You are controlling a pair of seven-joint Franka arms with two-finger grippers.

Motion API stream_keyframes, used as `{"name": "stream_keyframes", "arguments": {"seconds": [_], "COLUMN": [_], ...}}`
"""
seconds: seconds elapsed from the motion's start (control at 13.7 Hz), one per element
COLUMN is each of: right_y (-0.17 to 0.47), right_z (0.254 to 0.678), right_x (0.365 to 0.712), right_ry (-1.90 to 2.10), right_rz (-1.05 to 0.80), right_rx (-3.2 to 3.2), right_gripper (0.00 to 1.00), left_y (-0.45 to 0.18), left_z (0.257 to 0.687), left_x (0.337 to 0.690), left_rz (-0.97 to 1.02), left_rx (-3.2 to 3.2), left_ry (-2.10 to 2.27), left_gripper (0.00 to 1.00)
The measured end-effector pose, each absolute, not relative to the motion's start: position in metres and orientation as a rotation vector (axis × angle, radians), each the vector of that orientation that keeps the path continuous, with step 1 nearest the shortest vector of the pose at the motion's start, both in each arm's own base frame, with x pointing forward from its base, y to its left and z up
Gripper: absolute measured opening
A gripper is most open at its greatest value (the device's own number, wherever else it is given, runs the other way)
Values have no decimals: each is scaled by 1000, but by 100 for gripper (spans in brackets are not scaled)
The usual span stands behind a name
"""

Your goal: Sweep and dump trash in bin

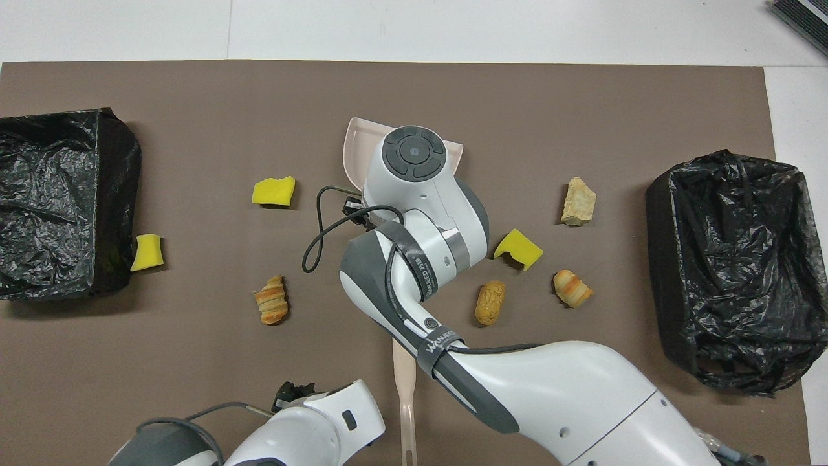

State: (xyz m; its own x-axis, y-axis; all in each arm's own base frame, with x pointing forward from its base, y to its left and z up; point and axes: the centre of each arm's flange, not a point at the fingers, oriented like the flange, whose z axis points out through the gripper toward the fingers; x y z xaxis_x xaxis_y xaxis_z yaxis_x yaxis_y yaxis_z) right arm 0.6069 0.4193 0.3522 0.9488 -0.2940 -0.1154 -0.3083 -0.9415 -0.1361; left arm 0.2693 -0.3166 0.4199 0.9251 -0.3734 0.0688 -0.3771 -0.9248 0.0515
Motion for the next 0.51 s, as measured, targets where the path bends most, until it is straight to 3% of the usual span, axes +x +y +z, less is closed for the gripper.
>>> {"name": "stream_keyframes", "arguments": {"seconds": [0.22,0.51], "right_y": [405,365], "right_z": [364,415], "right_x": [615,631], "right_ry": [360,257], "right_rz": [122,76], "right_rx": [-2959,-2955], "right_gripper": [32,32], "left_y": [-332,-355], "left_z": [406,395], "left_x": [260,245], "left_rz": [110,129], "left_rx": [3007,2994], "left_ry": [-559,-470], "left_gripper": [100,100]}}
